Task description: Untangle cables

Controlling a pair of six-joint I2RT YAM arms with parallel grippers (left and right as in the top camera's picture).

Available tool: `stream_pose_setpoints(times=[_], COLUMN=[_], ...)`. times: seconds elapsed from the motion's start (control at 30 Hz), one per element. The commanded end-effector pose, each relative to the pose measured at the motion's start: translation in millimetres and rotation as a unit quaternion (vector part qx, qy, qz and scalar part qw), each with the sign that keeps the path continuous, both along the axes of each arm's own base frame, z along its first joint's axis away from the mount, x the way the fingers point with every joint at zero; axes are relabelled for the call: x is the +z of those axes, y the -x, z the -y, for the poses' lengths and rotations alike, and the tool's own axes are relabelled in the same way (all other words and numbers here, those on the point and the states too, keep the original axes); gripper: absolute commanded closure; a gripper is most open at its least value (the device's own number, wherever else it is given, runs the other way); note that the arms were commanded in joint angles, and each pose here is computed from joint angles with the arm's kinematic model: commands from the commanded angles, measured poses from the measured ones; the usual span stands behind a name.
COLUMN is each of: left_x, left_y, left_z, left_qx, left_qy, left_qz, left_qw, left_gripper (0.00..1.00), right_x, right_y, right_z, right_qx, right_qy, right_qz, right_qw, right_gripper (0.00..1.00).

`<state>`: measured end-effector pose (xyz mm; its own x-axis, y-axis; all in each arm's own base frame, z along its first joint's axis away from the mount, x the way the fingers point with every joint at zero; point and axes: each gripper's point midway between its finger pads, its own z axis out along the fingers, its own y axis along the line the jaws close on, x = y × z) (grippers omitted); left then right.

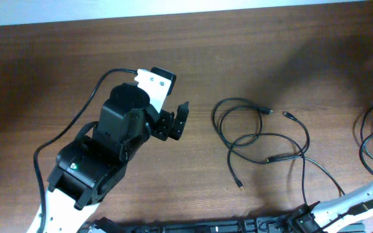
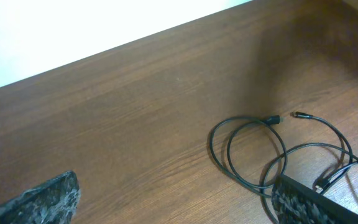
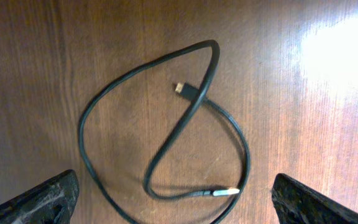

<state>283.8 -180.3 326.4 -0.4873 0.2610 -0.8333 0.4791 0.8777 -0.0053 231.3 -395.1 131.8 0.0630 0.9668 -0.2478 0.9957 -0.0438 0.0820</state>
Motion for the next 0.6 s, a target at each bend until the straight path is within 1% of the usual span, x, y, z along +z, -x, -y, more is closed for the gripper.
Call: stream_pose_setpoints(times=[0.0,0.13,0.23,0.33,0.4,0.47,0.57], left_x=[4,4,4,4,4,4,4], left_y=[-1,-1,-1,-1,-1,-1,-1], left_z=[-2,-2,-2,-2,-2,-2,-2], left_qx=[0.000,0.000,0.000,0.000,0.000,0.000,0.000], left_qy=[-0.005,-0.005,-0.005,-0.005,-0.005,-0.005,-0.005], left_qz=[0.010,0.010,0.009,0.010,0.009,0.010,0.009], left_qw=[1.000,1.000,1.000,1.000,1.000,1.000,1.000], left_gripper=[0.01,0.01,0.01,0.01,0.01,0.01,0.01], right_x=[1,15,47,80,107,119,128], right_y=[-8,-21,-36,-44,-59,-72,-112], right_z=[-11,-24,-41,-56,-77,-96,-158], right_qx=[0.011,0.075,0.113,0.139,0.186,0.227,0.356], right_qy=[-0.025,-0.036,-0.034,-0.020,-0.002,0.005,-0.001], right_qz=[0.029,0.066,0.128,0.172,0.202,0.210,0.212], right_qw=[0.999,0.994,0.985,0.975,0.962,0.951,0.910], right_gripper=[0.02,0.02,0.02,0.02,0.02,0.02,0.02])
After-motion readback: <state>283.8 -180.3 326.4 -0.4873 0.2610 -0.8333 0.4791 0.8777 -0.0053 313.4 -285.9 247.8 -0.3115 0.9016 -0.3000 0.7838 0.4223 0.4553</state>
